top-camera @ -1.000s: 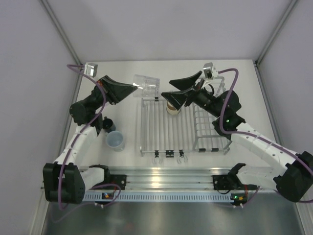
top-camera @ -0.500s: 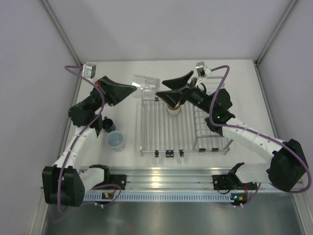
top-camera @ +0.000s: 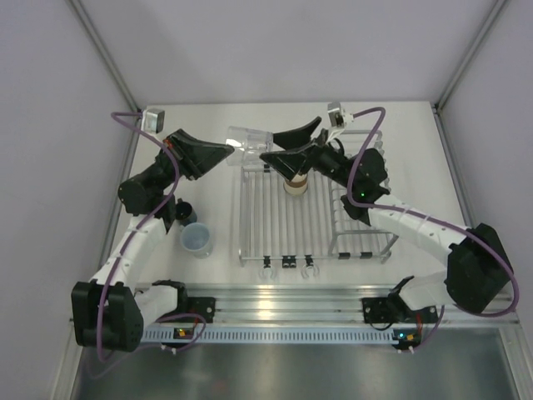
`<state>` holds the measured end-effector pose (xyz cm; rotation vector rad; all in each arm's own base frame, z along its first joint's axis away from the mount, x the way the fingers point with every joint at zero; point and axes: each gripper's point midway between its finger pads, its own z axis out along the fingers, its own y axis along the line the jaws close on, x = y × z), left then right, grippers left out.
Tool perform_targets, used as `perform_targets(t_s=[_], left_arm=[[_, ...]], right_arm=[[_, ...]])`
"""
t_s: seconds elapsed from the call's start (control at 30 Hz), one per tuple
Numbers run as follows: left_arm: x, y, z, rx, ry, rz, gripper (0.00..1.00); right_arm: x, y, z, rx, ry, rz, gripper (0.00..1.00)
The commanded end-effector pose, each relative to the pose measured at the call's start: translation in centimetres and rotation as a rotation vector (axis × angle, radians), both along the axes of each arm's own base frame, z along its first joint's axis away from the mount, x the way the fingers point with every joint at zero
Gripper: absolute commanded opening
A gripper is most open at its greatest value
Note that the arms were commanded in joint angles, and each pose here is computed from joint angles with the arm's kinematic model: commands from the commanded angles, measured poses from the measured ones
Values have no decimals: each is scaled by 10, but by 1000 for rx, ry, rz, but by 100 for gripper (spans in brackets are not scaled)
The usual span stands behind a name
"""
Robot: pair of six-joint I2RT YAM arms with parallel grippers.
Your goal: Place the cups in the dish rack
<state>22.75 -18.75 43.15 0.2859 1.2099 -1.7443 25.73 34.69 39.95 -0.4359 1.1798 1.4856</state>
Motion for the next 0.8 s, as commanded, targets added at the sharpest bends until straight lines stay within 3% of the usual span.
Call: perform_targets(t_s=[0.0,0.17,0.23,0.27,0.3,0.37,0.4,0.5,0.77], left_arm=[[-22,1,19,-35,-163,2,0],[-19,-1,14,-30,-152,0,0],[-19,-1,12,-29,-151,3,0],[-19,-1,11,-28,-152,5,0],[-18,-1,11,-28,-150,5,0],[-17,-1,9,-26,-147,6,0],[-16,-1,8,-26,-145,7,0],[-16,-1,7,-23,-148,9,0],[-12,-2,7,-21,-152,17,0]], right_arm=[[-11,1,40,94,-98,29,97],[-15,6,51,108,-122,43,95],[-17,8,56,108,-131,47,88],[-18,10,56,106,-132,52,81],[-18,11,55,104,-134,53,63],[-19,14,53,94,-134,63,50],[-20,16,54,89,-137,70,38],[-20,20,49,75,-125,82,14],[-15,26,38,39,-90,61,0]])
